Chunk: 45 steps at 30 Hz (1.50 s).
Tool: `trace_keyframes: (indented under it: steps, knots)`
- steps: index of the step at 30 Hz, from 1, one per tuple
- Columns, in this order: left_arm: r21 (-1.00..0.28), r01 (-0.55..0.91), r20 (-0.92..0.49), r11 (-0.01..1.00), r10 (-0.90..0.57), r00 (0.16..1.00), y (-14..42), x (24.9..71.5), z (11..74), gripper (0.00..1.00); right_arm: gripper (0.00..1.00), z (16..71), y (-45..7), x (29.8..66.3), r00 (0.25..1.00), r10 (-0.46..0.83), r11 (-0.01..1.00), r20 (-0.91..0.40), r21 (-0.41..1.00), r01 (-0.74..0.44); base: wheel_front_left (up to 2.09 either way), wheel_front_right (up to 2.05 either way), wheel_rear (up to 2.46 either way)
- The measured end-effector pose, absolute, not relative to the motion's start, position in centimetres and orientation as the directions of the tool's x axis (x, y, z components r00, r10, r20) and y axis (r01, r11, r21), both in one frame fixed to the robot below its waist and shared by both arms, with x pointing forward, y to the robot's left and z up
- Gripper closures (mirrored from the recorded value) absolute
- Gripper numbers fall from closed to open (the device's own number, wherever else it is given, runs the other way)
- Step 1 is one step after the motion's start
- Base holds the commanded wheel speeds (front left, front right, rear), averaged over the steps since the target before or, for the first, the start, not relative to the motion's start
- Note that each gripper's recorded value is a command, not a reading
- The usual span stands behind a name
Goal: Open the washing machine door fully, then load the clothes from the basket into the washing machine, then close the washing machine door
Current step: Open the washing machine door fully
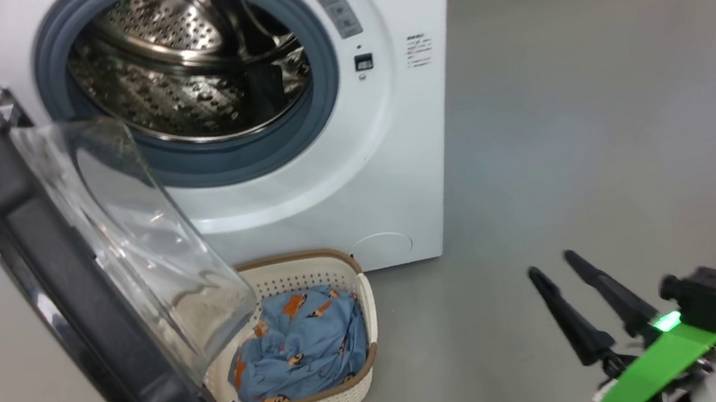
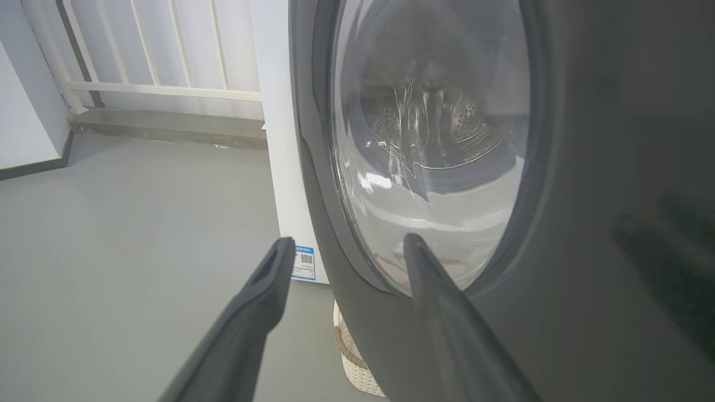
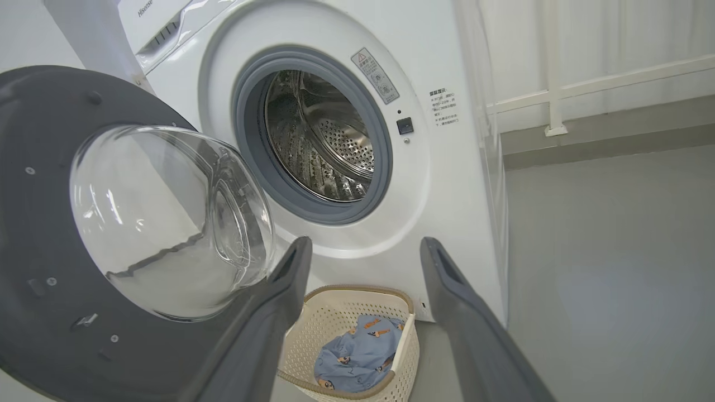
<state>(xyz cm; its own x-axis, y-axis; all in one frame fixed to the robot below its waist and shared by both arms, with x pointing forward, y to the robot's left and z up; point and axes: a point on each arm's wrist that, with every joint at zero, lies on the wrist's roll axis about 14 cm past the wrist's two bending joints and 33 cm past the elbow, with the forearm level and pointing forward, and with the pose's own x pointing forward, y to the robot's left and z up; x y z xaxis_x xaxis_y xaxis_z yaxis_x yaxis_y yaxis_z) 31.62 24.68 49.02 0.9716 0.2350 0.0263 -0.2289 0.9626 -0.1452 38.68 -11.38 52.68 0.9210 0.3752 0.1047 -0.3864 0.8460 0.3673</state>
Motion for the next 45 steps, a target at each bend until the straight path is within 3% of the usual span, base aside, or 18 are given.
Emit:
trace_keyframes:
  steps: [8,21,45]
  knots:
    - [-0.140,-0.198,0.033,0.970,0.204,0.978,23.9,31.6,49.2,0.00,0.00,52.5,-16.9,36.8,0.974,0.192,0.947,0.120,0.239,-0.216,0.00,0.00,0.00]
    - [-0.143,-0.185,0.019,0.972,0.189,0.982,23.3,31.8,48.8,0.00,0.00,49.4,-21.1,33.7,0.999,0.016,0.981,0.041,0.194,-0.024,0.00,0.00,0.00]
    - [-0.138,-0.225,-0.005,0.965,0.226,0.974,24.3,30.8,48.1,0.00,0.00,48.3,-20.1,34.5,0.998,0.058,0.987,0.002,0.152,-0.057,0.00,0.00,0.00]
